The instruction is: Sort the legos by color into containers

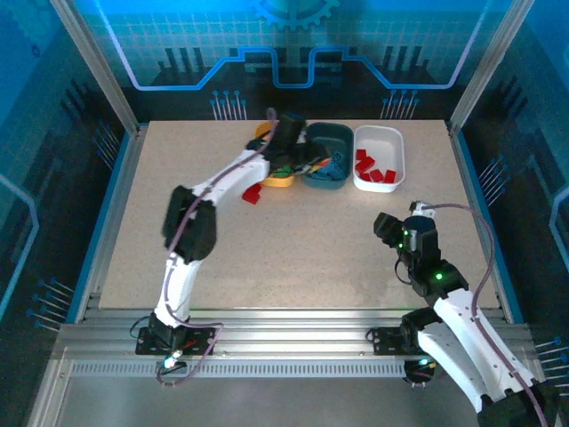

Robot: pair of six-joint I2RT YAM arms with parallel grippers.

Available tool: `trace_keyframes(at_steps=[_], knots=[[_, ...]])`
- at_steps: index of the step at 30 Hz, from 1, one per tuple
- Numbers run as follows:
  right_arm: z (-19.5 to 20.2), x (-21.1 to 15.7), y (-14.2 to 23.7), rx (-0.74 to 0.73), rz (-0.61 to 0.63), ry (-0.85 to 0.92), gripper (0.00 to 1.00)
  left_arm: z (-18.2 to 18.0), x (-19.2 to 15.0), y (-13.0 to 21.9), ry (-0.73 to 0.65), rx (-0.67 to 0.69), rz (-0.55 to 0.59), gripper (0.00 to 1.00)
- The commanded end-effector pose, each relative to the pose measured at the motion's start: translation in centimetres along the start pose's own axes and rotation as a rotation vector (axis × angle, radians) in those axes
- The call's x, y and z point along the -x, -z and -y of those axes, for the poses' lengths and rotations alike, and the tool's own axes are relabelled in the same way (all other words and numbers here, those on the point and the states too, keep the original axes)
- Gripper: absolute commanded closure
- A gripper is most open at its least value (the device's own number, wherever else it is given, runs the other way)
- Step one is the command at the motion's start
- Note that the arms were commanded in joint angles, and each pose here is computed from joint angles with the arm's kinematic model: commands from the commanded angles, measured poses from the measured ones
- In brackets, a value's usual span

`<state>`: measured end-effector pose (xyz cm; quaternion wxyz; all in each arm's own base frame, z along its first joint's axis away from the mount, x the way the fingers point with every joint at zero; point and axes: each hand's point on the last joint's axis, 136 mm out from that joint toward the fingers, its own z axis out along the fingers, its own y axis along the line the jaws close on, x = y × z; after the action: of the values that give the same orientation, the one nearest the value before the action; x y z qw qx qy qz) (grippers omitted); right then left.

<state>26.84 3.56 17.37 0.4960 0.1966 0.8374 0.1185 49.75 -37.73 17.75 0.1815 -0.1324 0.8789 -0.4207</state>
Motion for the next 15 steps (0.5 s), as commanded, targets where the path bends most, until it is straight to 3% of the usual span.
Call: trace_keyframes(at_steps=[1,7,15], knots=[[1.1,0.2,0.6,-0.044,0.042,0.004,0.33,2.3,-1.4,-4.6,-0.109,-0.140,-0.117,0.74],[1.4,0.3,0.6,-0.056,0.053,0.000,0.33,4.8,-0.3,-8.2,-0.154,-0.245,-0.071,0.74],[1.2,0.2,0.4,-0.048,0.040,0.002,0.33,4.0,-0.5,-10.4,-0.119,-0.265,-0.063,0.68]])
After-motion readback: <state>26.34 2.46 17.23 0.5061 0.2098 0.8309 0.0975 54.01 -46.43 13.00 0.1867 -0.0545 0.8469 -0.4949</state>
